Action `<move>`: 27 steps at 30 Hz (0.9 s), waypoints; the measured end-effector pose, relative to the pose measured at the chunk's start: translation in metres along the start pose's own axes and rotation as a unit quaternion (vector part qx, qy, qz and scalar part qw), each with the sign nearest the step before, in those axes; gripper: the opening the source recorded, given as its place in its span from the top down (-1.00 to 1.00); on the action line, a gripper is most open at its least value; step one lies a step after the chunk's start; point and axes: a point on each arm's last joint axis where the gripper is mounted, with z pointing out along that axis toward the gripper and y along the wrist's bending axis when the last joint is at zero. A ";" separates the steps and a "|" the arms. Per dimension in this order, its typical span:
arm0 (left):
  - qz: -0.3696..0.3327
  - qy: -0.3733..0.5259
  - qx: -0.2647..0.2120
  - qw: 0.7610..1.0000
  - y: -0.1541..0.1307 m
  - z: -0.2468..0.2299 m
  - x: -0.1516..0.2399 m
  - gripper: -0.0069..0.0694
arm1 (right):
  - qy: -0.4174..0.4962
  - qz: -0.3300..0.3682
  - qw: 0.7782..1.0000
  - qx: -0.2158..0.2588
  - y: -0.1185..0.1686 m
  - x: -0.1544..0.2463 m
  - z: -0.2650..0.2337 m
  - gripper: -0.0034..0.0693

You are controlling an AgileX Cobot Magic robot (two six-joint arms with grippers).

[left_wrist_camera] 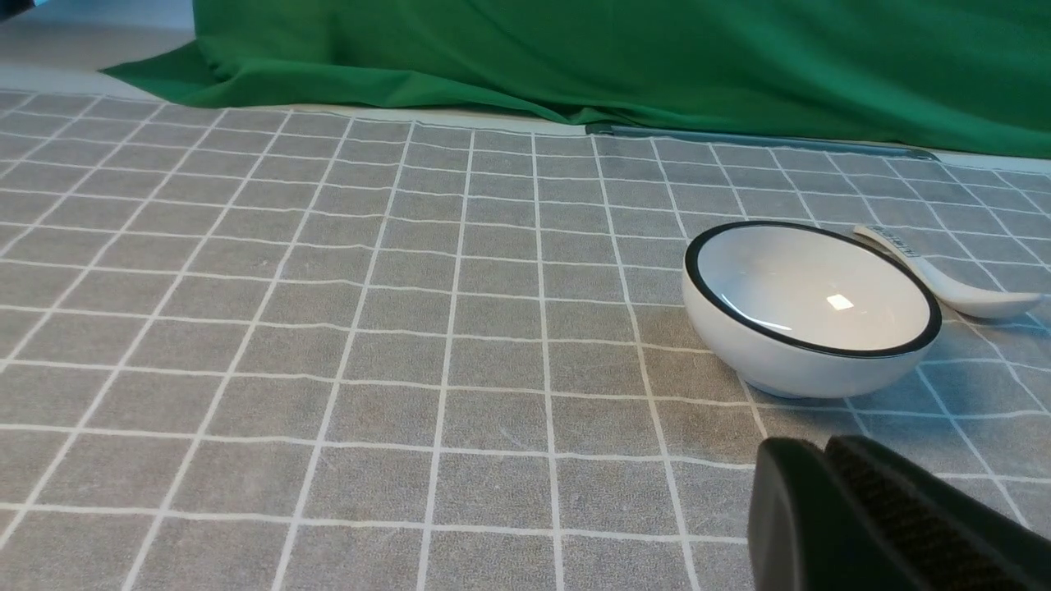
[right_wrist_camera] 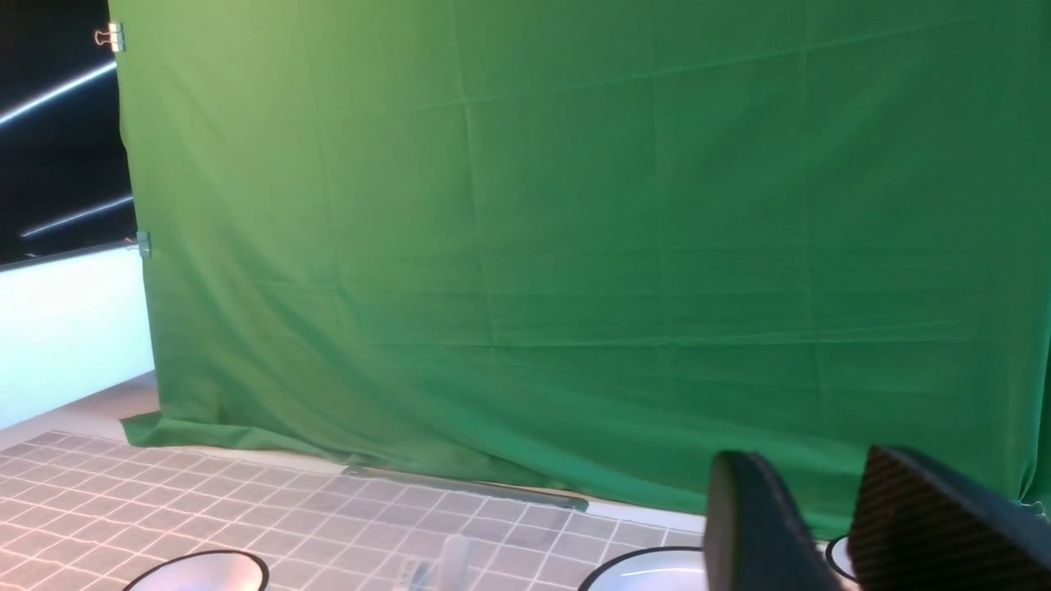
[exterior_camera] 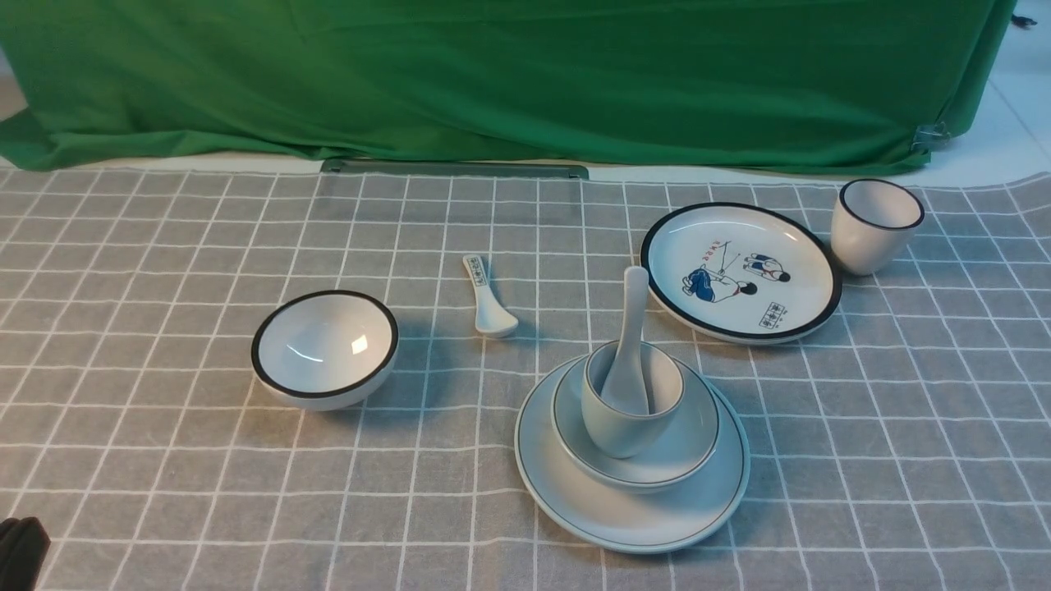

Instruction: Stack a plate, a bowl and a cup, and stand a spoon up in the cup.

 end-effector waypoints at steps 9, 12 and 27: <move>0.002 0.000 0.000 1.000 0.000 0.000 0.000 0.78 | 0.005 -0.029 1.000 0.005 -0.001 0.001 0.000 0.26; 0.002 0.000 0.000 1.000 0.000 0.000 0.000 0.77 | 0.031 -0.074 0.997 0.009 -0.002 0.008 0.001 0.26; 0.003 0.000 0.000 1.000 0.000 0.000 0.000 0.77 | 0.262 -0.096 0.948 0.155 -0.023 0.149 0.009 0.24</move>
